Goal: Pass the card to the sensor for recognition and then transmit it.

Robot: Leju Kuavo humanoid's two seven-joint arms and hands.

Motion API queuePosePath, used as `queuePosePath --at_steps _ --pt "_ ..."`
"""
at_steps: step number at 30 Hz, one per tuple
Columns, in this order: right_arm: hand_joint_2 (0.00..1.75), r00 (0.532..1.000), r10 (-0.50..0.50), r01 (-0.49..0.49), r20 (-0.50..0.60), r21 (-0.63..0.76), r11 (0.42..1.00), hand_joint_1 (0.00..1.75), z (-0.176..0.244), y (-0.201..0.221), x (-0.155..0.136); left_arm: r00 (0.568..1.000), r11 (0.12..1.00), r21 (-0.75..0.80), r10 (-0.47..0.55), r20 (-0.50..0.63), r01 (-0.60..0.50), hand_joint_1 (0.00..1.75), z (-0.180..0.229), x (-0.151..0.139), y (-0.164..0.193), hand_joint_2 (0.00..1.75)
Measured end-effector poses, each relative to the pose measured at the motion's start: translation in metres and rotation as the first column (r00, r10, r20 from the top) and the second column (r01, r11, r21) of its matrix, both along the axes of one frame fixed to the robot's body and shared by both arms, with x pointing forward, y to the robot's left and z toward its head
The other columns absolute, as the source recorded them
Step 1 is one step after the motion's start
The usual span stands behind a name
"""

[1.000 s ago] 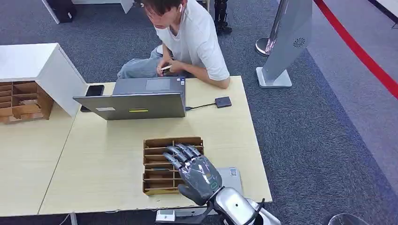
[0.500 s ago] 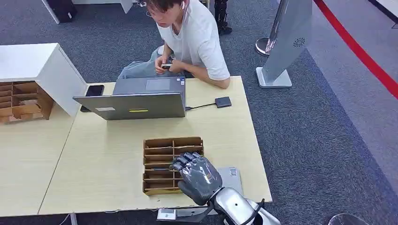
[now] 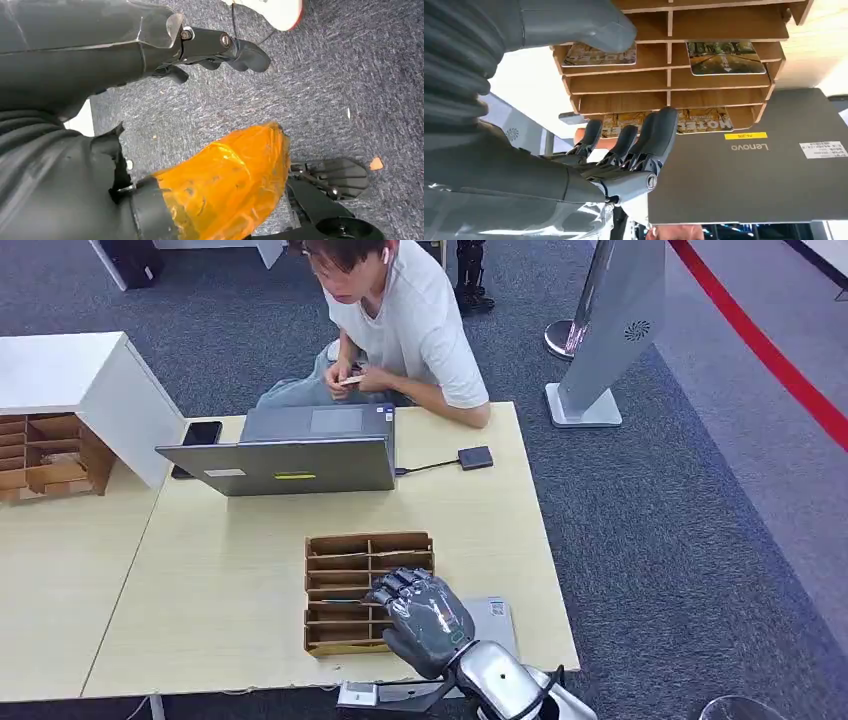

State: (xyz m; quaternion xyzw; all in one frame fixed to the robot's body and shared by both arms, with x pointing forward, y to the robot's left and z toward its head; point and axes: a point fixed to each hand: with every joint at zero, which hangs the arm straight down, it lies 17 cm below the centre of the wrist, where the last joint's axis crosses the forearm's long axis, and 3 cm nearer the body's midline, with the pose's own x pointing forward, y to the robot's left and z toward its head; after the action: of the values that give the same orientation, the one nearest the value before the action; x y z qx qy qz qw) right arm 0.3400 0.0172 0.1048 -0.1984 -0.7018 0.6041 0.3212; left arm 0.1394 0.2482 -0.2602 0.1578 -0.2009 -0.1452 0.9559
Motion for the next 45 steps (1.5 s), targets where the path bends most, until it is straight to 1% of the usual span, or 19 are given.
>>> queuePosePath --at_steps 9,14,16,20,21,23,32,40,45 --pt "1.75 1.000 -0.007 0.007 -0.010 -0.006 1.000 0.73 -0.005 -0.002 0.000 1.000 1.000 -0.002 0.002 -0.002 -0.002 0.00 0.000 -0.001 -0.001 0.00" --pt "1.75 1.000 -0.019 0.018 -0.021 -0.015 1.000 0.72 -0.011 -0.004 0.000 1.000 1.000 -0.003 0.003 -0.005 -0.003 0.00 0.000 -0.001 -0.001 0.00" --pt "1.75 0.999 -0.026 0.025 -0.026 -0.020 0.999 0.68 -0.014 -0.006 0.002 1.000 1.000 -0.003 0.001 -0.007 -0.001 0.00 -0.001 -0.002 -0.001 0.00" --pt "1.75 0.999 -0.036 0.035 -0.036 -0.028 0.999 0.70 -0.019 -0.007 0.003 1.000 1.000 -0.002 -0.004 -0.006 0.004 0.00 -0.001 -0.001 -0.001 0.00" --pt "1.75 0.998 -0.039 0.038 -0.039 -0.029 0.999 0.66 -0.020 -0.006 0.004 1.000 1.000 -0.001 -0.005 -0.006 0.005 0.00 0.000 -0.001 -0.001 0.00" --pt "1.75 0.998 -0.043 0.042 -0.044 -0.033 0.999 0.66 -0.023 -0.006 0.004 1.000 1.000 -0.001 -0.007 -0.005 0.007 0.00 0.000 0.000 -0.001 0.00" --pt "1.75 0.994 -0.086 0.083 -0.074 -0.042 0.996 0.73 -0.032 -0.011 0.013 1.000 1.000 0.004 -0.013 -0.014 0.013 0.00 0.000 0.003 -0.002 0.00" --pt "1.75 0.990 -0.114 0.111 -0.087 -0.045 0.993 0.73 -0.036 -0.014 0.019 1.000 1.000 0.003 -0.019 -0.010 0.019 0.00 0.001 0.006 -0.002 0.00" --pt "1.75 0.986 -0.136 0.132 -0.093 -0.044 0.990 0.79 -0.038 -0.016 0.023 1.000 1.000 0.003 -0.024 -0.010 0.024 0.00 0.001 0.006 -0.003 0.00"
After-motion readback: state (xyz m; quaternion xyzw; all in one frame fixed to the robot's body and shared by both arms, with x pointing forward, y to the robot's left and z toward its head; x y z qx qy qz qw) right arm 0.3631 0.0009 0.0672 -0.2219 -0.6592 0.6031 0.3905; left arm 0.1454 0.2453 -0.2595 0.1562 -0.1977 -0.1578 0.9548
